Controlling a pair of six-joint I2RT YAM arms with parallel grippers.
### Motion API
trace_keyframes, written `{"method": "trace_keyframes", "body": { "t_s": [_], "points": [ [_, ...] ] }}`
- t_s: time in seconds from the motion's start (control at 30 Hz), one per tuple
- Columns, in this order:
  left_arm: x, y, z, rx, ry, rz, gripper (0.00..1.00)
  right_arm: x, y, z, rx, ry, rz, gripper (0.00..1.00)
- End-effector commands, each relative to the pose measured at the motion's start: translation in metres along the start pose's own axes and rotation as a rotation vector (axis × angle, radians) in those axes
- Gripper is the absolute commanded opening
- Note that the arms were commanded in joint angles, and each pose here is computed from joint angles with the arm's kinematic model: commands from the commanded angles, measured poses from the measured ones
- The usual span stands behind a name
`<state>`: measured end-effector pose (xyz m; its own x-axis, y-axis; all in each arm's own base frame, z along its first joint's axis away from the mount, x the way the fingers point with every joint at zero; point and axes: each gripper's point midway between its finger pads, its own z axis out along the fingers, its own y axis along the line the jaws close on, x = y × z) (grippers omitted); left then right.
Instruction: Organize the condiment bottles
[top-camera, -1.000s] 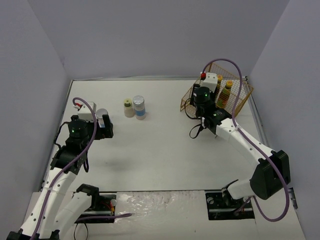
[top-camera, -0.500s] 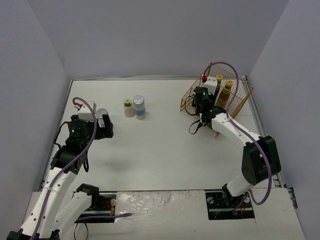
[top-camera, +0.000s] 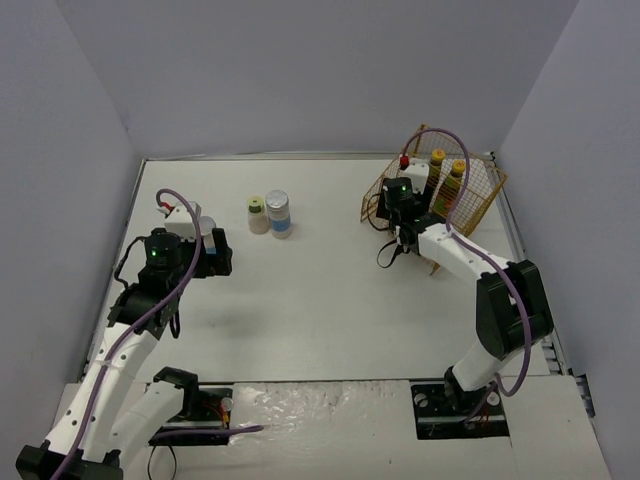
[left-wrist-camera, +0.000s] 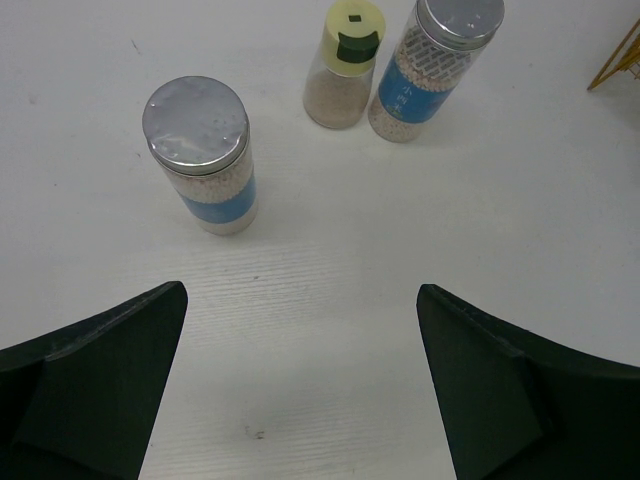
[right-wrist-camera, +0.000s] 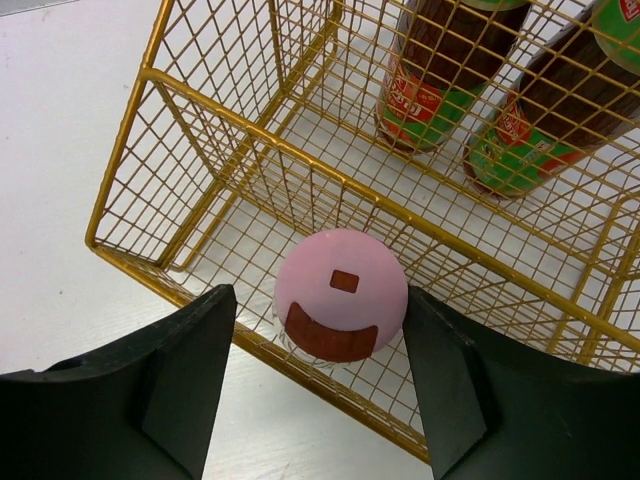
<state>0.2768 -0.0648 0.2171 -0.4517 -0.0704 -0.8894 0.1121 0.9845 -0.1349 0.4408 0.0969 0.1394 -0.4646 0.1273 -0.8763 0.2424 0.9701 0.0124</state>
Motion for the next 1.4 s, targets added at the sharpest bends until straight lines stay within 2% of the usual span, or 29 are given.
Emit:
{"method": "trace_keyframes", "body": {
  "t_s": [0.0,0.13,0.33,0.57,0.83,0.93,1.23,1.37],
  "points": [
    [-0.031,-0.013,0.001,0.059,-0.075,-0.019,0.97,-0.063,0.009,-0.029,-0.071,-0.129,0.101,0.74],
    [-0.026,-0.020,0.009,0.091,-0.051,-0.032,0.97,-0.078,0.008,-0.054,-0.124,-0.146,0.107,0.82],
    [-0.025,-0.033,0.030,0.101,0.016,-0.107,0.97,-0.095,-0.004,-0.115,-0.249,-0.203,0.123,0.87],
    [-0.067,-0.048,0.059,0.025,-0.002,-0.109,0.97,-0.091,-0.025,-0.175,-0.362,-0.283,0.174,0.89],
    [-0.104,-0.043,0.104,-0.090,-0.017,-0.100,0.86,-0.064,-0.036,-0.194,-0.415,-0.272,0.199,0.89],
    [-0.095,-0.041,0.131,-0.115,0.051,-0.075,0.86,-0.055,-0.036,-0.199,-0.443,-0.267,0.218,0.90],
    [-0.090,-0.028,0.190,-0.116,0.129,-0.122,0.84,-0.047,-0.037,-0.205,-0.474,-0.264,0.201,0.91],
    [-0.086,-0.027,0.202,-0.116,0.152,-0.128,0.84,-0.043,-0.037,-0.203,-0.470,-0.257,0.190,0.91]
  ]
}}
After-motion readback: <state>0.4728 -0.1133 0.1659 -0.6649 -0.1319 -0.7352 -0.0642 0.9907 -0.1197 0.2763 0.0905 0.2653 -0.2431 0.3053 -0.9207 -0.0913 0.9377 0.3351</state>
